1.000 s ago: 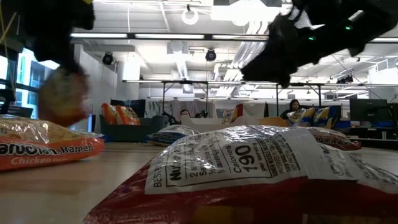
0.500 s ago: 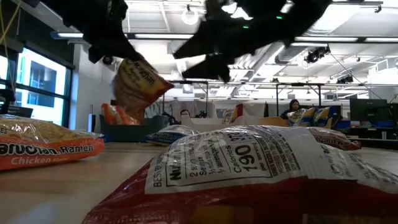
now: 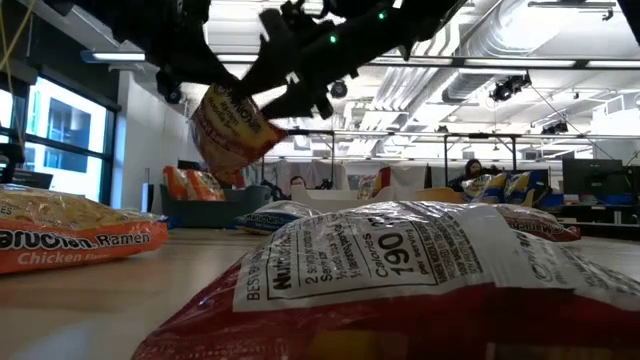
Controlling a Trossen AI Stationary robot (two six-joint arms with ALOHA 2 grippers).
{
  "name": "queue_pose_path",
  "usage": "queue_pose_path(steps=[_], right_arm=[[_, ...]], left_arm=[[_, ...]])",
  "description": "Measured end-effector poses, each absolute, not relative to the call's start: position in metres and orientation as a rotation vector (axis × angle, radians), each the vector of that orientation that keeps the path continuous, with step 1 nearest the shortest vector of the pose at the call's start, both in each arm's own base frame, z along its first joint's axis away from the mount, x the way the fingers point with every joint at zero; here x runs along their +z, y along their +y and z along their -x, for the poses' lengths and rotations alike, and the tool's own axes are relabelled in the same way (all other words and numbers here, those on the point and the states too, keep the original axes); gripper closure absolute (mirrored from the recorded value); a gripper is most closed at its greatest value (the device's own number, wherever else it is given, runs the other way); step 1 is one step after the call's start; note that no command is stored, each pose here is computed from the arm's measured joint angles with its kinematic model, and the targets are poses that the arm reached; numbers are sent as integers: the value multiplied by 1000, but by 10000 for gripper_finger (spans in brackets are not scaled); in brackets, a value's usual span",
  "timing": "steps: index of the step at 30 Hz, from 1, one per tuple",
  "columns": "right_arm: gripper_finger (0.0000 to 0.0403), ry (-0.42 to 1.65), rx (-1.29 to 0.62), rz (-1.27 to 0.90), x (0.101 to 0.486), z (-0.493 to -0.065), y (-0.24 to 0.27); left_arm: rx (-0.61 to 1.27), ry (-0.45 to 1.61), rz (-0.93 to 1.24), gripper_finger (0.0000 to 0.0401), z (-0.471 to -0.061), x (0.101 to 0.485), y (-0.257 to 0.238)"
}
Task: Sort Maruchan noodles
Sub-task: Put the bottom left red noodle pack into the white bin
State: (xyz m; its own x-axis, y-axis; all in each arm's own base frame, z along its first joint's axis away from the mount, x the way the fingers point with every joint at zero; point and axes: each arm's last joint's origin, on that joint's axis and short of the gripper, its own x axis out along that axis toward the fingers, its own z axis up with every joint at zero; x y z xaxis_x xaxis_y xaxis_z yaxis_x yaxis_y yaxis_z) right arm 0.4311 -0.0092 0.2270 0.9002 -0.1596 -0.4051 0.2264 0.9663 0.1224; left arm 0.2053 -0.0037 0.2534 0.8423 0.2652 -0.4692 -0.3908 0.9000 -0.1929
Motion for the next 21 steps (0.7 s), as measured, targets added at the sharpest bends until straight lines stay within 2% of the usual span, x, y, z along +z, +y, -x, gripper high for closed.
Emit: queue_pose_path(steps=[11,21], right_arm=[[119,338,-167,-215,224,-438,-11],[125,372,-187,-235,217,-438,-23]], left_arm=[[340,365,288,401,-209,261,-3],[327,312,284,401,-212,266,-3]])
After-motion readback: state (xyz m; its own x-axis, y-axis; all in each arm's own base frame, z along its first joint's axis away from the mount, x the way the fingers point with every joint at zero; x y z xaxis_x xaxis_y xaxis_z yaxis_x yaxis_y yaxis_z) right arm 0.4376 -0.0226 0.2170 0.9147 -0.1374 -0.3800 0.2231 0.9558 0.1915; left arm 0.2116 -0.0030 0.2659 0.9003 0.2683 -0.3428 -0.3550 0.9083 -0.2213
